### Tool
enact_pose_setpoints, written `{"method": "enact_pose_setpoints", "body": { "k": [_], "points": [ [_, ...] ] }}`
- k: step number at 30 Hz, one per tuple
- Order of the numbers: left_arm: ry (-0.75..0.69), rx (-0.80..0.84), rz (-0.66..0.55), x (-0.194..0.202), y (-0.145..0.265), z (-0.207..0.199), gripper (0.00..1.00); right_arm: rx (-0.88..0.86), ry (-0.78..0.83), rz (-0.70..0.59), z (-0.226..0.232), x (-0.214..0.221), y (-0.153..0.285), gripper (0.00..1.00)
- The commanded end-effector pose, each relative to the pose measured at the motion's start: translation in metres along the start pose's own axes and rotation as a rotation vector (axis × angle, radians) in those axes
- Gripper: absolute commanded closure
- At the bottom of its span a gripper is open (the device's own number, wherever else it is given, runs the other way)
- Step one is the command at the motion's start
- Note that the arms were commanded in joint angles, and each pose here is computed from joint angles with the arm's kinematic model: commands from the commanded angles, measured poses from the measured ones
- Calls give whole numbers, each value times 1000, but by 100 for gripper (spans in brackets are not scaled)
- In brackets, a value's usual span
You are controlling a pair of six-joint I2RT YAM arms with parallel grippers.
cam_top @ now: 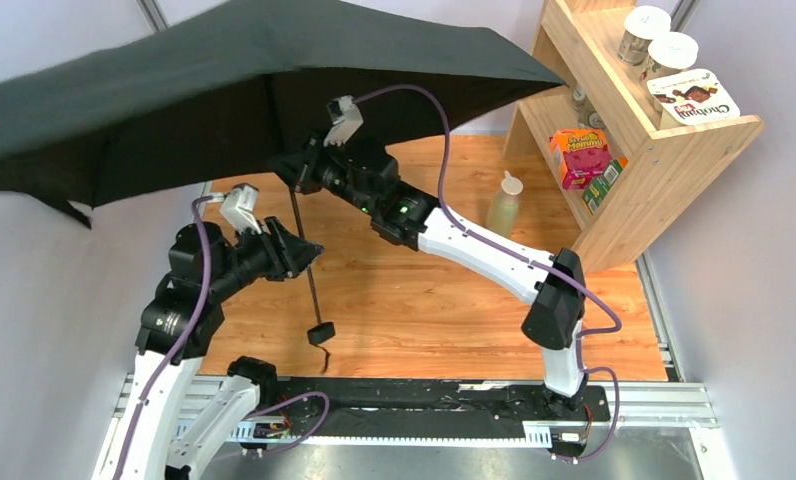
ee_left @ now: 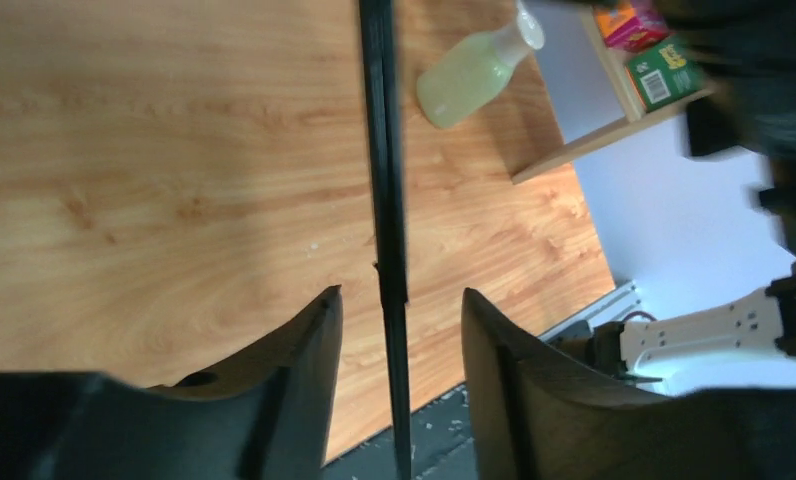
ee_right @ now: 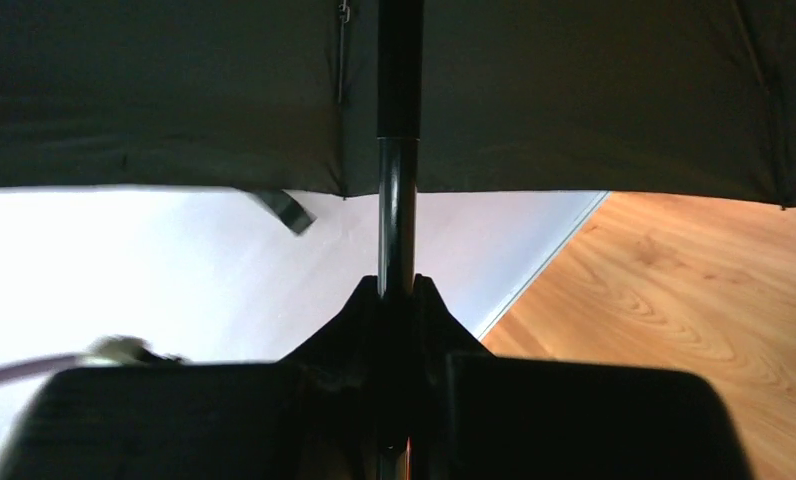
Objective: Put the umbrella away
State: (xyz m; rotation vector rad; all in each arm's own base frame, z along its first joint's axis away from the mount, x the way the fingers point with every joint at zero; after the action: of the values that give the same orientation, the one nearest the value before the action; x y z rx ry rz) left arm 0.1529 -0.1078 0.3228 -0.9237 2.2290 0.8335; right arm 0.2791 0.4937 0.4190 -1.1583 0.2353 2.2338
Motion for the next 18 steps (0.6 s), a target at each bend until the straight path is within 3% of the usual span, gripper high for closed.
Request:
{"method": "enact_pose_setpoints", "body": {
  "k": [1,2,4,10,13,18],
  "points": [
    [-70,198,-126,-25,24,-41,34,-380,-123,-107,38,-54,35,100],
    [-57,227,-117,-23,26,-45,29,-421,-146,-132,42,-60,43,100],
    [-61,303,-126,-23,30,-55,29,-502,-203,-193,42,-72,62,100],
    [-27,428,-62,-20,20,-66,37,-637,-370,-206,33,-88,93,100],
    [2,477,-39,-20,12,-69,31,-653,-386,-215,34,-93,102,100],
    [25,491,-23,-20,7,-69,30,-671,-383,-223,40,-99,113,100]
  ]
}}
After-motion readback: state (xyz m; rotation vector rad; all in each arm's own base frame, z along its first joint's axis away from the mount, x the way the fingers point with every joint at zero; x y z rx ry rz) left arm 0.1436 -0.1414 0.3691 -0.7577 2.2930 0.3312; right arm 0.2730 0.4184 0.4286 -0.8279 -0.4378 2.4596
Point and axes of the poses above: each gripper's point midway between its finger pads, its own y axis back along the fingers, its own z axis along the line the jaws close on, x = y × z, the point moved 5 cm from there along y, back along the fingers, and after that the axes turned 4 degrees about y, right-handed, at the moved point
